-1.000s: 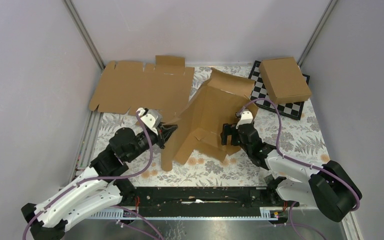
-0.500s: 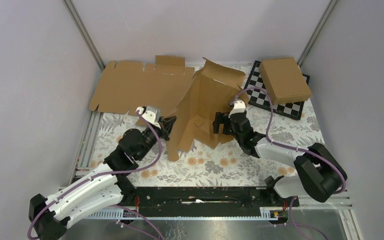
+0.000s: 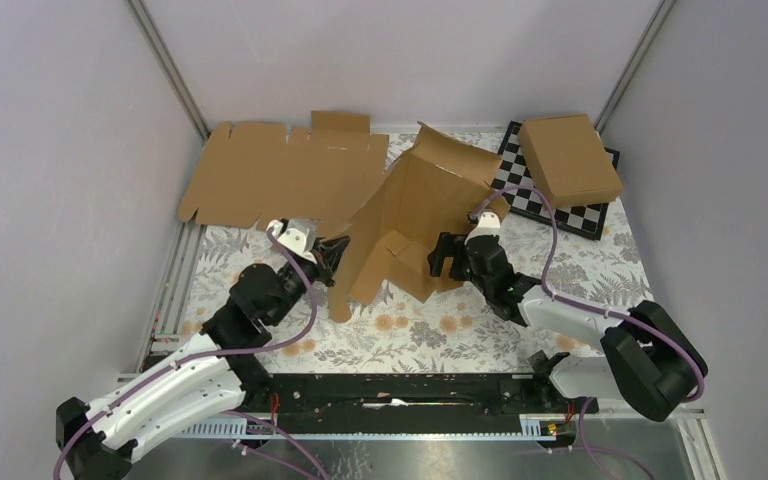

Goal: Fold the paper box

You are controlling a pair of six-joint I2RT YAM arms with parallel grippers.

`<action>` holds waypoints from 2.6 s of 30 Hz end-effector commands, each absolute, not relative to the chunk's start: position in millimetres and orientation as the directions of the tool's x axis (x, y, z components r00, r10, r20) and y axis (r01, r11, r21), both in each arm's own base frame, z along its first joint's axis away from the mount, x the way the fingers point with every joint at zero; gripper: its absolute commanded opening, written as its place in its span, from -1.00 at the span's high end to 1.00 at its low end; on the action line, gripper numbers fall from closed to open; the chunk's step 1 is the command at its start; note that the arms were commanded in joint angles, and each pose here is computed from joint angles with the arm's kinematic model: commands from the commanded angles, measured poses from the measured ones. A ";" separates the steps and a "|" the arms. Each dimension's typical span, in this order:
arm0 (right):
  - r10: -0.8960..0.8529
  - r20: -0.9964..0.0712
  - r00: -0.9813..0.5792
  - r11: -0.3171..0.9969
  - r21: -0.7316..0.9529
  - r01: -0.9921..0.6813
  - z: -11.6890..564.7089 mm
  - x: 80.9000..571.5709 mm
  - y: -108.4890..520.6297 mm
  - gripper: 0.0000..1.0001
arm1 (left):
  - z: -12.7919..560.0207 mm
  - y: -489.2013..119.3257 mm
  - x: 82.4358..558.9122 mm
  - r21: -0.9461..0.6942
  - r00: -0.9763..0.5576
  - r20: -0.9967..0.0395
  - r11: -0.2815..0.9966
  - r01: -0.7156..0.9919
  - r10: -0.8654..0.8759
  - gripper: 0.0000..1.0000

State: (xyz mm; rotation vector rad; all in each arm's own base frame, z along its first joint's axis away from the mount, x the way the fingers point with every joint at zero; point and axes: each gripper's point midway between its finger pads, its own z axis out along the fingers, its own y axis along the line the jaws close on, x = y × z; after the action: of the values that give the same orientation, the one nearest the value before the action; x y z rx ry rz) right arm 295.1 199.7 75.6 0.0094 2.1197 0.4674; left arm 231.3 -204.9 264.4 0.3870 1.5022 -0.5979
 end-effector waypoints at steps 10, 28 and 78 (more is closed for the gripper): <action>0.440 -0.670 -0.598 0.830 0.558 -0.013 103.2 294.8 220.9 -0.84 | 271.8 -214.2 212.7 -0.231 -0.097 -0.970 0.722 0.652 -0.222 1.00; 0.101 -0.860 -0.500 0.986 0.153 -0.063 121.0 342.0 196.4 -0.86 | 283.9 -203.4 194.1 -0.317 -0.111 -0.937 0.674 0.667 -0.331 1.00; 0.155 -0.797 -0.584 0.932 0.314 -0.181 108.8 265.8 185.8 -0.99 | 269.4 -210.4 198.4 -0.302 -0.155 -0.950 0.686 0.662 -0.270 1.00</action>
State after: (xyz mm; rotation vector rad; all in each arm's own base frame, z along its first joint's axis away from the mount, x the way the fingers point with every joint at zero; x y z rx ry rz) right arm 265.5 166.5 91.4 -0.0297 2.1952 0.3151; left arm 200.2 -204.7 257.9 0.3278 1.5316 -0.8047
